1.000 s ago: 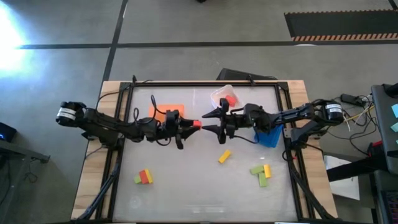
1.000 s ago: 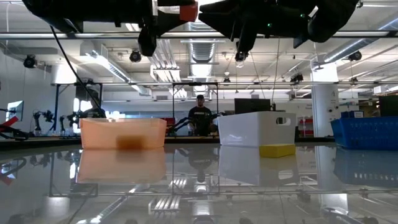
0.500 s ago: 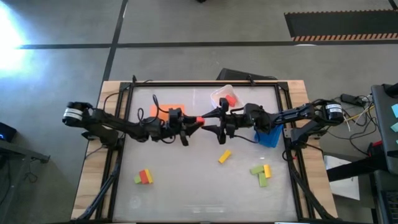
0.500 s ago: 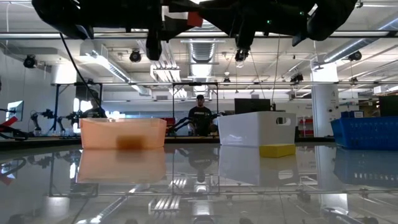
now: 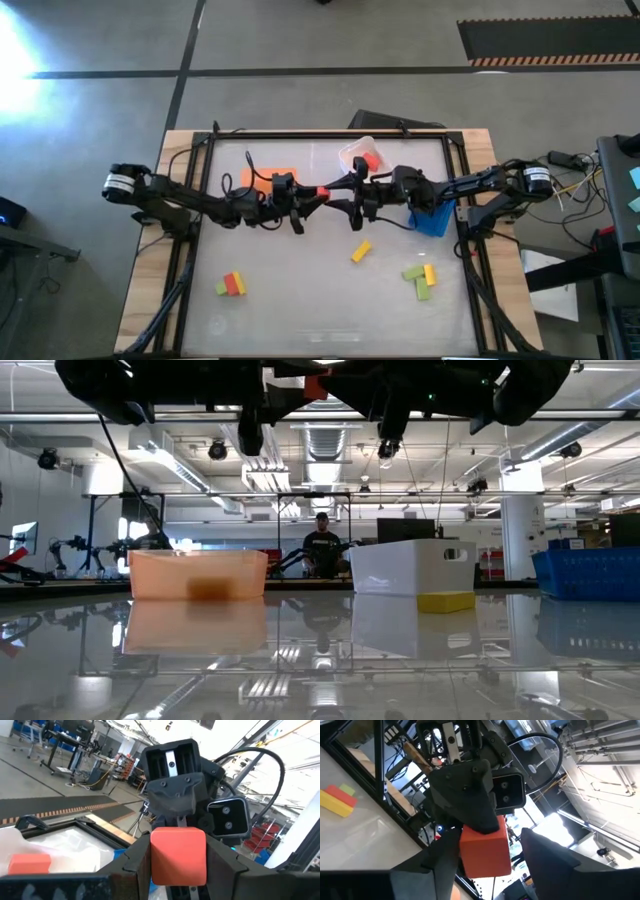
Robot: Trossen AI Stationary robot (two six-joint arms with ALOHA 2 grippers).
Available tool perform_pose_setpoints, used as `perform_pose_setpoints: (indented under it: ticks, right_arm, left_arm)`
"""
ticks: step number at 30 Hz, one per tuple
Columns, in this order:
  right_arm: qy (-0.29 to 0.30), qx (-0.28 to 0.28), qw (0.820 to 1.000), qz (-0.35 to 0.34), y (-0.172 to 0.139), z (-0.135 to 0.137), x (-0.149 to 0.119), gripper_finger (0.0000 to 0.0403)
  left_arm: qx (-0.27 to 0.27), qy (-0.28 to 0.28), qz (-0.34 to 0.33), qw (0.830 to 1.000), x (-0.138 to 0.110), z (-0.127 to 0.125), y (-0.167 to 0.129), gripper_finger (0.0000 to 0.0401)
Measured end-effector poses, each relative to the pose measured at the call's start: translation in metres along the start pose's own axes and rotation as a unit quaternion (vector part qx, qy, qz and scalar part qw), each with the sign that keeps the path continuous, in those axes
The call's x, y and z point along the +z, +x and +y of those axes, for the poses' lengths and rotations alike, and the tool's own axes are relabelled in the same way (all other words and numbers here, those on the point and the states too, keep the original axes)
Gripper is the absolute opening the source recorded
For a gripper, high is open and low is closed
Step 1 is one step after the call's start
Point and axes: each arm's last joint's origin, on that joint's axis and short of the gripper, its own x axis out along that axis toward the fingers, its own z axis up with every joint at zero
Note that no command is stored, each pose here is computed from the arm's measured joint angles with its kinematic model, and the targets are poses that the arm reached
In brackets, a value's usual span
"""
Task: Sort & place blocks by color
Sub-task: Put the orange block into the white bin
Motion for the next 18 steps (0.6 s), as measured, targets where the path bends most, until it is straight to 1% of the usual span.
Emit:
perform_pose_setpoints:
  ticks: [7,8,10,12,16,18]
  right_arm:
    - [-0.010,0.003,1.000,0.003,0.0000,0.0007,-0.0007,0.0131]
    - [-0.015,0.004,1.000,0.003,0.0000,0.0009,-0.0007,0.0125]
    - [-0.015,0.005,1.000,0.004,0.0000,0.0011,-0.0009,0.0124]
    - [-0.009,0.005,1.000,0.006,0.0000,0.0014,-0.0012,0.0124]
    - [0.003,0.005,1.000,0.006,0.0000,0.0012,-0.0012,0.0123]
    - [0.010,0.003,1.000,0.010,0.0000,0.0012,-0.0016,0.0123]
  left_arm:
    - [-0.005,-0.003,-0.001,1.000,-0.0002,-0.0002,0.0019,0.0117]
    - [-0.005,-0.003,-0.001,1.000,-0.0002,-0.0001,0.0019,0.0117]
    - [-0.004,-0.004,0.000,1.000,-0.0004,0.0009,0.0017,0.0121]
    - [-0.002,-0.003,0.002,1.000,-0.0012,0.0022,0.0012,0.0138]
    - [0.000,0.005,0.012,1.000,-0.0028,0.0045,0.0009,0.0189]
    - [0.004,0.009,0.016,1.000,-0.0021,0.0051,0.0000,0.0208]
